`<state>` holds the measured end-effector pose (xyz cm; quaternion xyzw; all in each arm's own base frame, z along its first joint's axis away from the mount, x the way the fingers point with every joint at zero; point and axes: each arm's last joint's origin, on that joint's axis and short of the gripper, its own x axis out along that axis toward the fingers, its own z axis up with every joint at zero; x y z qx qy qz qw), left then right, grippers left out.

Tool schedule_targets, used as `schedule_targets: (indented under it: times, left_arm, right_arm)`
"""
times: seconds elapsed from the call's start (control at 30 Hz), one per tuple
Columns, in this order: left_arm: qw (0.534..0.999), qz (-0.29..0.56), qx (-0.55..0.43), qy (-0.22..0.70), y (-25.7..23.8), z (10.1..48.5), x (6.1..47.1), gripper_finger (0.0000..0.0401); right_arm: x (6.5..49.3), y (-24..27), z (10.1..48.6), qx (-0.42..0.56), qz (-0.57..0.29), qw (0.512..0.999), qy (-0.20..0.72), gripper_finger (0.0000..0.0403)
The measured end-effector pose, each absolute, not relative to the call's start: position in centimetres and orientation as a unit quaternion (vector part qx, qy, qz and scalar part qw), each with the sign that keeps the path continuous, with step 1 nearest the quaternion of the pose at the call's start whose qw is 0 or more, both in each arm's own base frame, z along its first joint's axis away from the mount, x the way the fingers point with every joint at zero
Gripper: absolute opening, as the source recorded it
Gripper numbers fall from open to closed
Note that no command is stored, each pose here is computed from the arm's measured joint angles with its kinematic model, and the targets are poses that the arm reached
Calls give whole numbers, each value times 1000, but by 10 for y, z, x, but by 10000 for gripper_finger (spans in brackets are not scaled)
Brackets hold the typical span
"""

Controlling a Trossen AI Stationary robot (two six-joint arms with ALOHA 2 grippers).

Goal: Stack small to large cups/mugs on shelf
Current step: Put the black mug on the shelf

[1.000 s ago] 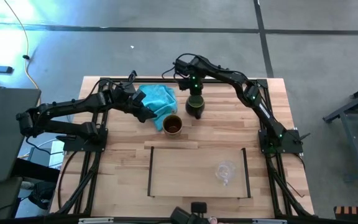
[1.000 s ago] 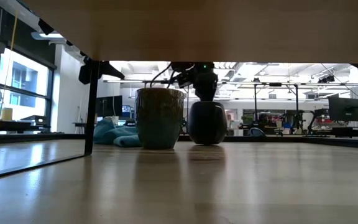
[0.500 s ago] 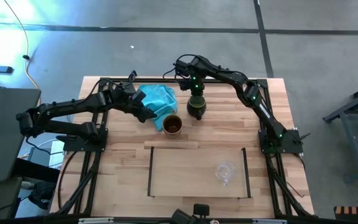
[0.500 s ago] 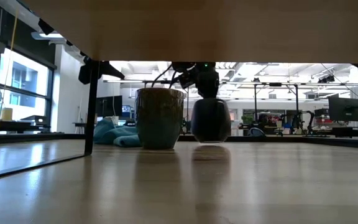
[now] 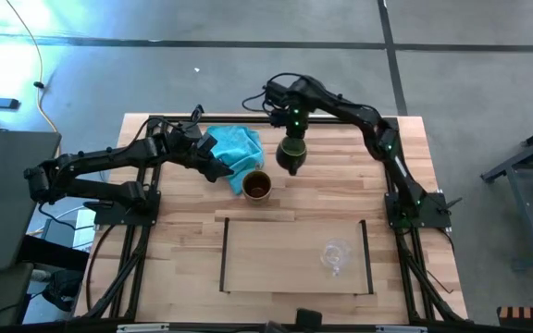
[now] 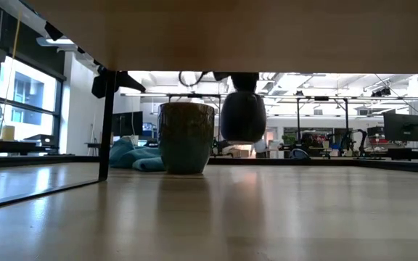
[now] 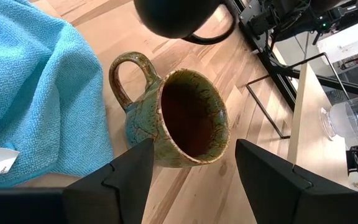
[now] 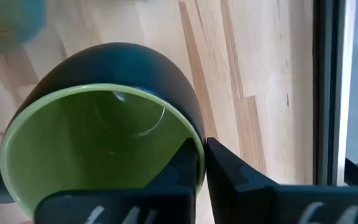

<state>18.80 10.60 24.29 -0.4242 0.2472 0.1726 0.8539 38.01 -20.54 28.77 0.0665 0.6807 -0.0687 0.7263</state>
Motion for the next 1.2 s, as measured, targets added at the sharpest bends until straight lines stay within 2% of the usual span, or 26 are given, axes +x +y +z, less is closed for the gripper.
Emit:
schedule_targets:
  times: [0.47, 1.2]
  left_arm:
    - [853, 173, -425, 247, 106, 243, 188, 215]
    - [850, 175, -432, 245, 106, 243, 188, 215]
  right_arm:
    - [371, -165, 337, 66, -102, 762, 637, 0]
    - [371, -98, 371, 61, -88, 793, 600, 0]
